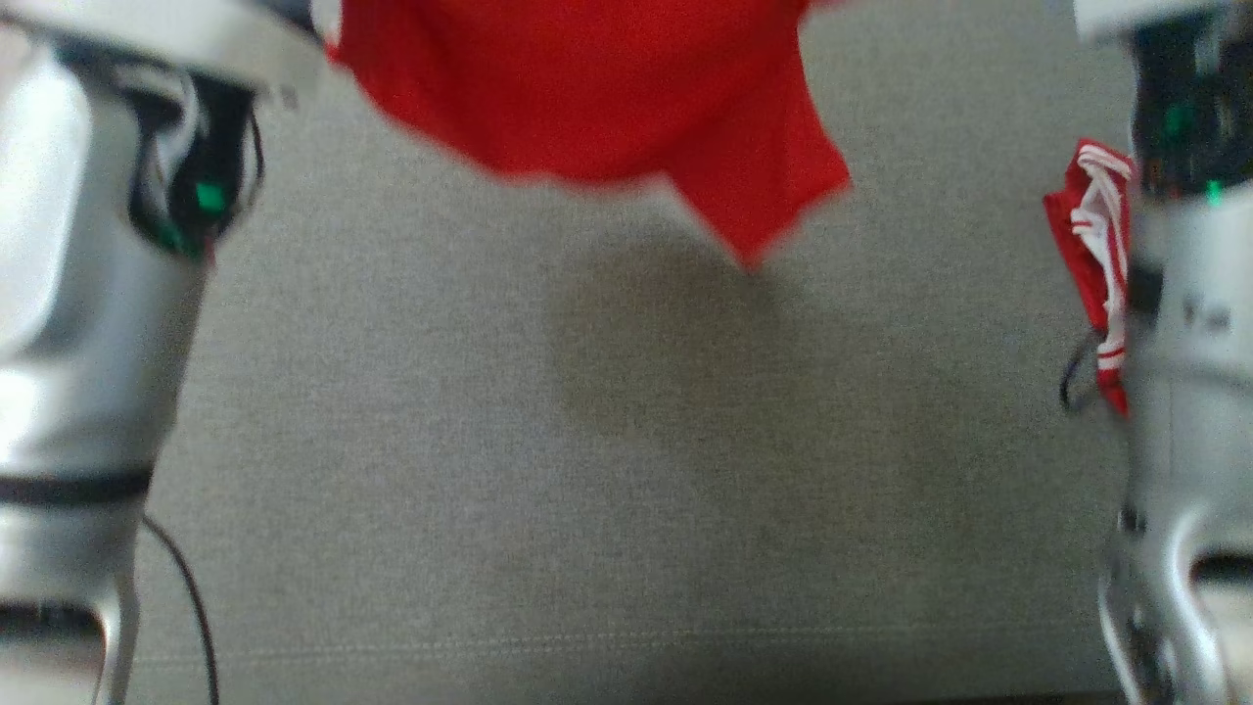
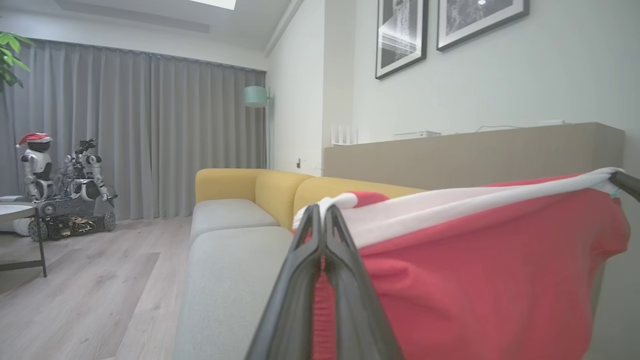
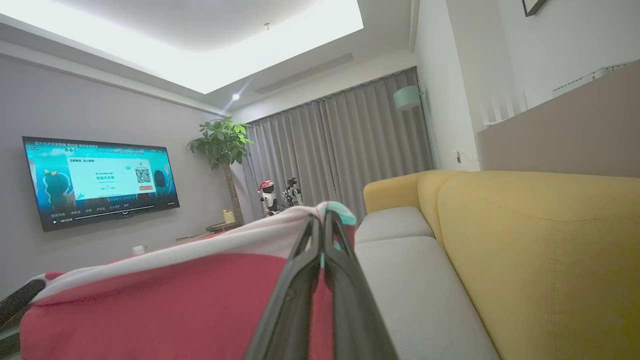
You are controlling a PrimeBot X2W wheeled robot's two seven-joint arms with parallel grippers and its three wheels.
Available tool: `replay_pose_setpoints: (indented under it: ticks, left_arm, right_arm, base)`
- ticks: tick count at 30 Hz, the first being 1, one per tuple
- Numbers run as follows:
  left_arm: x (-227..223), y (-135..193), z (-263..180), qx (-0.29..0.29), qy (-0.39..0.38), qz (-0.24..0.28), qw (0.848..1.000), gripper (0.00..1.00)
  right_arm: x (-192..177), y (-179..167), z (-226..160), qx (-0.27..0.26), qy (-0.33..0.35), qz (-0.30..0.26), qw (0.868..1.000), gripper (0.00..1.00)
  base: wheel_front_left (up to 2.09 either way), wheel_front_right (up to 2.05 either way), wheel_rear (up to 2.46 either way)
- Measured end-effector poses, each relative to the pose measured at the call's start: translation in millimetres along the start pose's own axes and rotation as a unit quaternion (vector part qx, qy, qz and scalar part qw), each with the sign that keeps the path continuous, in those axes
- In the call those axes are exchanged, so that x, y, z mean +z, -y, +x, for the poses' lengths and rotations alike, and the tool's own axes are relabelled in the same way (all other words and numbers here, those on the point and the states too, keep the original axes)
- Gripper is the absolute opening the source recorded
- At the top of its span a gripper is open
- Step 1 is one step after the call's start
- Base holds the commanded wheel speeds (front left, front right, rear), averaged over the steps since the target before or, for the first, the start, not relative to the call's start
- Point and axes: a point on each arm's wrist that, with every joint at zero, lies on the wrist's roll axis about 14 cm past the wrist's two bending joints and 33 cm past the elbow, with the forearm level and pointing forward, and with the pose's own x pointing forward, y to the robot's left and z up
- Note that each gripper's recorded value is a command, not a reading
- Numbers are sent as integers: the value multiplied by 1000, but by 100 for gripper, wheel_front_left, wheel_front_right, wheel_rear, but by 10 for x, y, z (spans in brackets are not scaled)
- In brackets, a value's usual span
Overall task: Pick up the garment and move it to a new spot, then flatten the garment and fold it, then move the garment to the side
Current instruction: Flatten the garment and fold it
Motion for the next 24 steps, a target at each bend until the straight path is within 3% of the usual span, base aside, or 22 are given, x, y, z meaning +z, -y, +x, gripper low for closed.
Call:
replay_pose_setpoints:
  ticks: [6,12,19,24]
  left_arm:
    - [-236,-196,406,16,-10,9,1000,0]
    - [-806,-325,378,44,-85,-2,995,0]
    - [-1834,-382,-138,87,-219,-46,971,0]
    - [-2416,-304,-671,111,-298,-84,945,0]
  right_arm:
    - [-158,20,528,6,17,-2,1000,0]
    - [-648,7,634,15,-28,-31,999,0]
    - [-1842,143,195,0,-194,-12,981,0]
    - [-2402,181,-242,-21,-250,37,967,0]
  base:
    - [0,0,0]
    - [0,0,0]
    - [0,0,0]
    - [0,0,0]
